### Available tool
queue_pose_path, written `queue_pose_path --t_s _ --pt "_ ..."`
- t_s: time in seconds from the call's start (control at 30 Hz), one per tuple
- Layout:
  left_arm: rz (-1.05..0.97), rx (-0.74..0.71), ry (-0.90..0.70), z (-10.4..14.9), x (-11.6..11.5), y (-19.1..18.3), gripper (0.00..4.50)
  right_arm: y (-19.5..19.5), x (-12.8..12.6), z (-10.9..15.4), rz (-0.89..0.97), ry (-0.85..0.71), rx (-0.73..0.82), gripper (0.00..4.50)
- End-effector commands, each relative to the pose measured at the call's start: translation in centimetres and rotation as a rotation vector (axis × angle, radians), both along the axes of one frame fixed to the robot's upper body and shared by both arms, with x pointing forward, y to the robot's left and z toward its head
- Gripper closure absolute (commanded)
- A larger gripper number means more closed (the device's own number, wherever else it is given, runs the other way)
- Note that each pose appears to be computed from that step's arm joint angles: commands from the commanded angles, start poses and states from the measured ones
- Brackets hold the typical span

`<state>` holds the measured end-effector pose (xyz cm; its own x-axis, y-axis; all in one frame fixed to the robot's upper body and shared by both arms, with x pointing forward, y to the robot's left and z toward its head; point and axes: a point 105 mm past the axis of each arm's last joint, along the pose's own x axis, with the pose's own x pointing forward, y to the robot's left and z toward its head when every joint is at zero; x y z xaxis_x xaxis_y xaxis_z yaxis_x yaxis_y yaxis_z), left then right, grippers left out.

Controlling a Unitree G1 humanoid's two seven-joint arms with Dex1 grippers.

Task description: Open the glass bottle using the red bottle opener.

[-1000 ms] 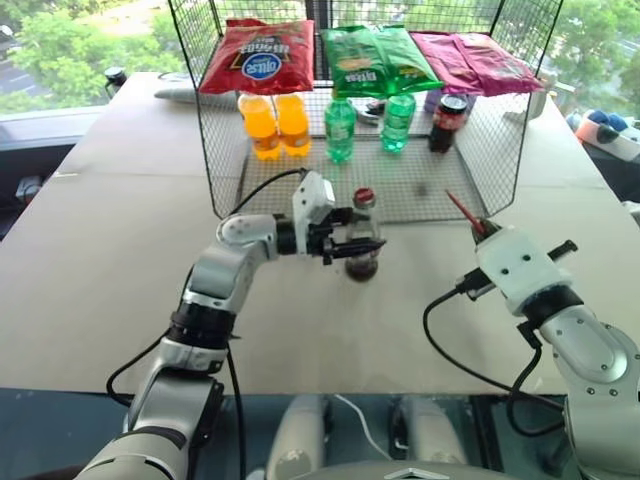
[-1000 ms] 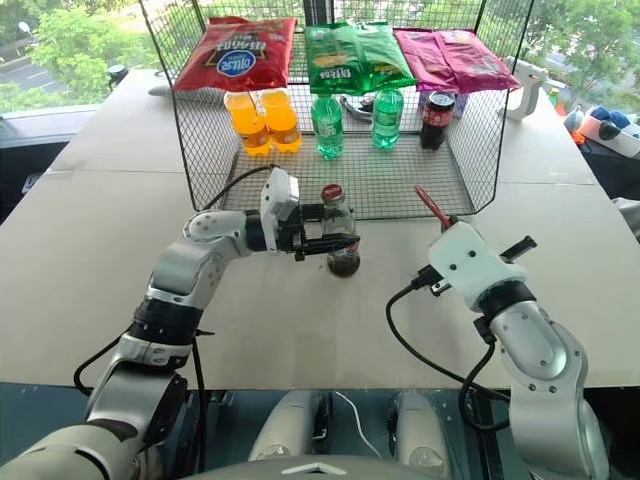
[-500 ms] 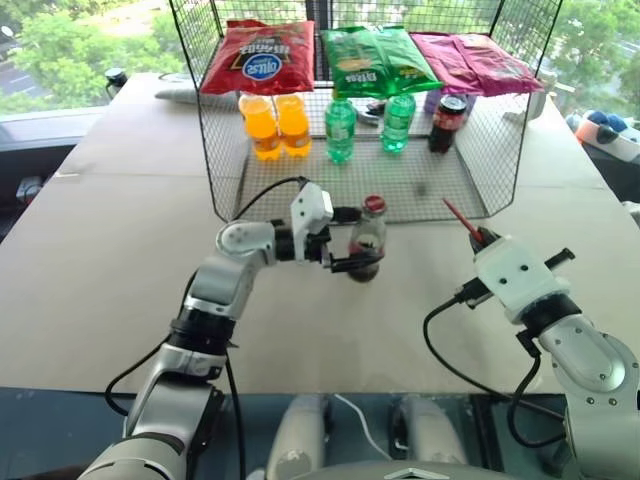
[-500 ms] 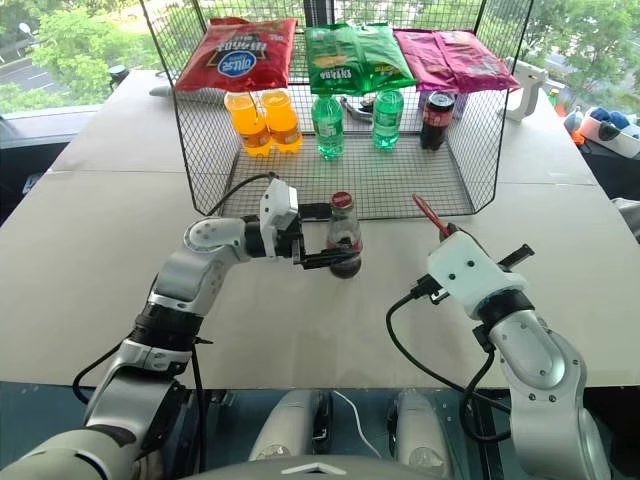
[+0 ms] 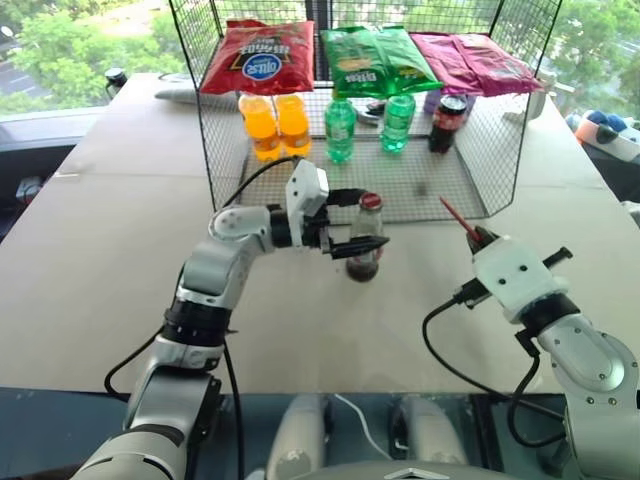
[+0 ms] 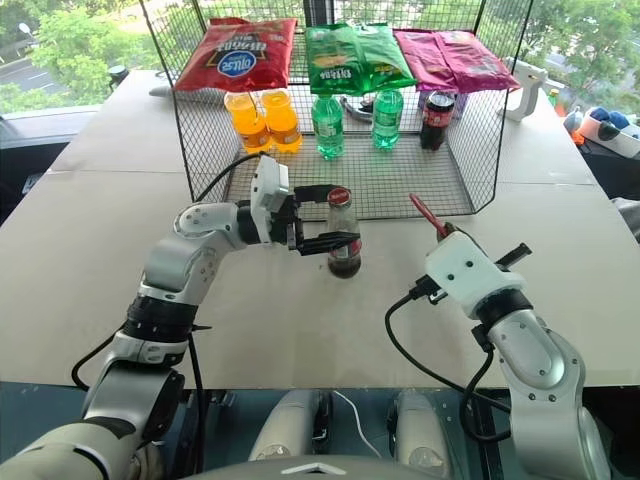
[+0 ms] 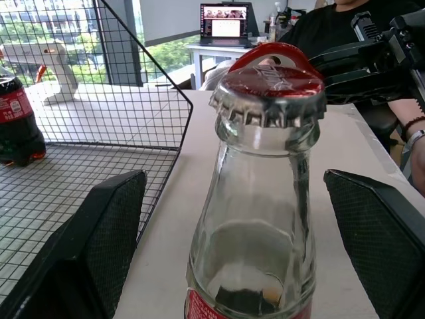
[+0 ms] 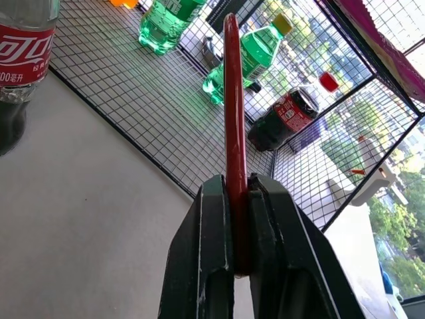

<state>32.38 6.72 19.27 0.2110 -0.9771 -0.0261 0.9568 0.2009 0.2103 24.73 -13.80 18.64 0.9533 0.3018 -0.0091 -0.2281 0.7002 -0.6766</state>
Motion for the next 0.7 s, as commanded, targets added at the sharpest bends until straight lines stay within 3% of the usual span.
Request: queue_pose_path --t_s 0.03,0.13,0.2,0.43,0.53,0.7 --pt "-0.023 -0.026 -0.069 2.1 -0.5 -0.1 1.17 -0.3 -0.2 1.2 -0.01 -0.057 -0.007 4.5" --pt "-0.028 -0.024 -0.068 2.0 -0.5 -0.1 2.6 -0.2 -0.2 1.5 -0.004 -0.069 -0.01 4.5" --pt "-0.03 -0.023 -0.069 2.0 -0.6 -0.1 2.96 0.0 -0.1 1.8 0.007 -0.082 -0.012 4.5" --pt "-0.035 -0.019 -0.07 2.0 -0.7 -0.2 2.99 2.1 0.2 3.6 0.11 -0.191 -0.035 4.5" --pt "-0.041 -0.021 -0.068 2.1 -0.8 -0.3 2.99 4.5 0.4 4.4 0.221 -0.33 -0.149 4.5" --pt "-0.047 -0.018 -0.065 2.2 -0.8 -0.4 2.99 5.4 1.2 3.5 0.258 -0.446 -0.267 4.5"
